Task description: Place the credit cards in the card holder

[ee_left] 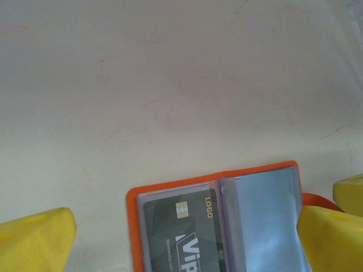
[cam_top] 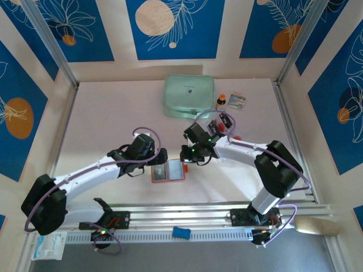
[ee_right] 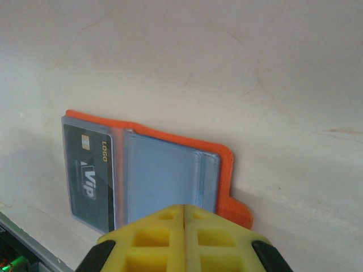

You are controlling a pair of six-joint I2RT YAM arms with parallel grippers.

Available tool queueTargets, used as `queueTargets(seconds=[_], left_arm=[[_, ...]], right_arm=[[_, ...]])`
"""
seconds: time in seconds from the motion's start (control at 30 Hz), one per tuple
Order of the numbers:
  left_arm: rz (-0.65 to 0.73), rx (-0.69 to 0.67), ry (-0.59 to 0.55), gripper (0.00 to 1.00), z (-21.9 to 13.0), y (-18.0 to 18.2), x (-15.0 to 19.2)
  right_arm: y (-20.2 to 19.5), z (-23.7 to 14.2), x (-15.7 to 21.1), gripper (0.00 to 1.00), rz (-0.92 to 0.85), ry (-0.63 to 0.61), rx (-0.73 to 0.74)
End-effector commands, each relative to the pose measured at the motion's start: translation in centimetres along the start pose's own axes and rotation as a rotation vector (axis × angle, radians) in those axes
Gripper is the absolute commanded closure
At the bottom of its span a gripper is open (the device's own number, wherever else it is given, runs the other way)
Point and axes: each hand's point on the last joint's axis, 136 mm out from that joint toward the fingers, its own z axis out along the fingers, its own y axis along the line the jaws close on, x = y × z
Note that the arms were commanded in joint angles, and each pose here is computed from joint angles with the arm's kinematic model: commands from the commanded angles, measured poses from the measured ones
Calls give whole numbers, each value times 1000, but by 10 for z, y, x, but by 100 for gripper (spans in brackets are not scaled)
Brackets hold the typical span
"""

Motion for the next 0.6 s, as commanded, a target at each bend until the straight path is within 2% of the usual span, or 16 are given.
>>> queueTargets(seconds=[0.0,0.57], left_arm=[[-6,21,22,0,8,-9,7],[39,-100,87,0,32,11,43]], right_arm=[[2,8,2,96,-21,36,-14],[13,24,-6,98,-36,64,-33]])
